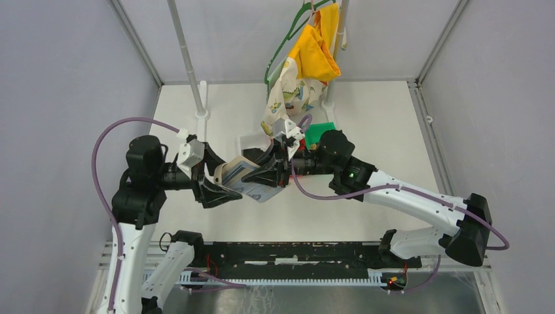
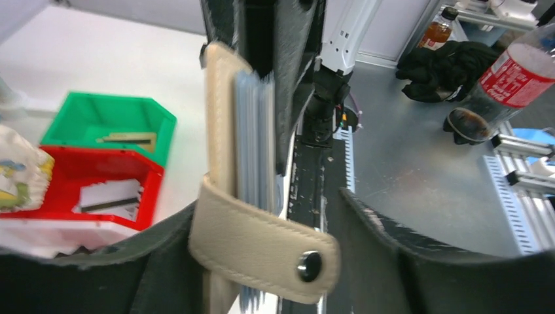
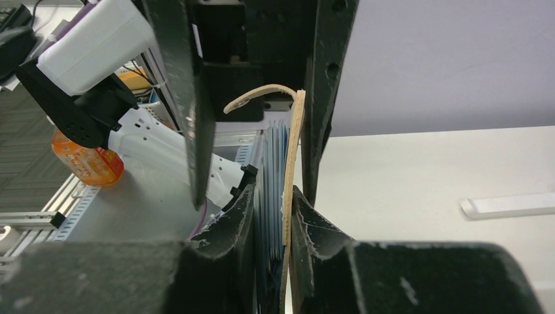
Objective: Take the credit cards out of the card holder
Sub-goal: Remove the credit card from the card holder.
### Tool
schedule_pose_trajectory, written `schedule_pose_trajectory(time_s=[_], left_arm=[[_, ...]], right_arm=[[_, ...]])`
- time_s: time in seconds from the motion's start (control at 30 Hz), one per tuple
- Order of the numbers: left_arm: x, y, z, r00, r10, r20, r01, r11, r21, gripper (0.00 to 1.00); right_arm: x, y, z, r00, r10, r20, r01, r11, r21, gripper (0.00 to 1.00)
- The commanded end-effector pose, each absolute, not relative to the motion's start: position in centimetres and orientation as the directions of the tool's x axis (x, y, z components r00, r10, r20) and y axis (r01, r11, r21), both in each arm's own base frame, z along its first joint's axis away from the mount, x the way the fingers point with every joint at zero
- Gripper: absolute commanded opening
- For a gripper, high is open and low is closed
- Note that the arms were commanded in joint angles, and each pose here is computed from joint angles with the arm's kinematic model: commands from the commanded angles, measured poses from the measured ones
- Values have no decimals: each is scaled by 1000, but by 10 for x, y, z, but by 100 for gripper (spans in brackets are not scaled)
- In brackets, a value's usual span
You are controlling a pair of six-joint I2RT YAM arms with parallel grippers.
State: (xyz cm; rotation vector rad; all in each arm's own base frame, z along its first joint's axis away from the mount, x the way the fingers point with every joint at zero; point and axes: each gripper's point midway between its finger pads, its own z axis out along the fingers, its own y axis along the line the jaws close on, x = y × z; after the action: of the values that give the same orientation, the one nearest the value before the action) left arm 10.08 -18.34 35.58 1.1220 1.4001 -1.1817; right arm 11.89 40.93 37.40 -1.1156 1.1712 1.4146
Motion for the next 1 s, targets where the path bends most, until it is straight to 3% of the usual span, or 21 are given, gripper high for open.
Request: schedule_pose_trajectory(time_s=[0.0, 0.13, 0.27, 0.33, 0.43, 0.47, 0.53, 0.57, 0.6, 0.63, 0.77, 0.87, 0.97], left_arm=[[102, -184, 343, -190, 90, -978, 979, 86, -183, 64], [102, -184, 347, -205, 88, -975, 977, 77, -199, 39], [101, -185, 350, -225, 84, -971, 973, 70, -220, 33], [103, -185, 354, -243, 80, -967, 969, 71, -237, 23], [111, -186, 359, -300, 67, -952, 951, 99, -293, 4], [115, -187, 360, -325, 59, -944, 941, 117, -317, 2], [120, -188, 360, -364, 43, -930, 926, 126, -356, 4], [120, -188, 361, -381, 37, -924, 919, 126, -374, 15], [121, -189, 362, -389, 34, -921, 916, 126, -382, 29], [121, -189, 363, -388, 31, -921, 916, 124, -382, 34], [124, -190, 369, -392, 18, -920, 914, 126, -386, 43], [127, -190, 370, -397, 11, -918, 910, 132, -392, 43], [128, -190, 371, -390, 11, -921, 913, 135, -385, 24]], right_arm=[[109, 403, 436, -100, 275, -956, -987, -146, 62, 0], [106, 400, 442, -113, 295, -949, -986, -154, 69, 0], [105, 404, 439, -150, 292, -945, -979, -176, 101, 2], [107, 407, 435, -169, 280, -945, -976, -179, 121, 17], [112, 409, 431, -193, 270, -943, -974, -169, 151, 26], [113, 409, 430, -201, 267, -943, -973, -169, 160, 29], [112, 408, 431, -199, 272, -942, -972, -174, 155, 30], [112, 407, 431, -198, 274, -941, -972, -176, 153, 34], [111, 408, 430, -200, 273, -941, -971, -182, 154, 32], [110, 408, 429, -203, 269, -941, -970, -189, 155, 26], [112, 412, 426, -217, 260, -941, -966, -193, 170, 13], [113, 413, 426, -221, 260, -940, -966, -192, 174, 13], [113, 413, 427, -217, 257, -942, -967, -186, 172, 19]])
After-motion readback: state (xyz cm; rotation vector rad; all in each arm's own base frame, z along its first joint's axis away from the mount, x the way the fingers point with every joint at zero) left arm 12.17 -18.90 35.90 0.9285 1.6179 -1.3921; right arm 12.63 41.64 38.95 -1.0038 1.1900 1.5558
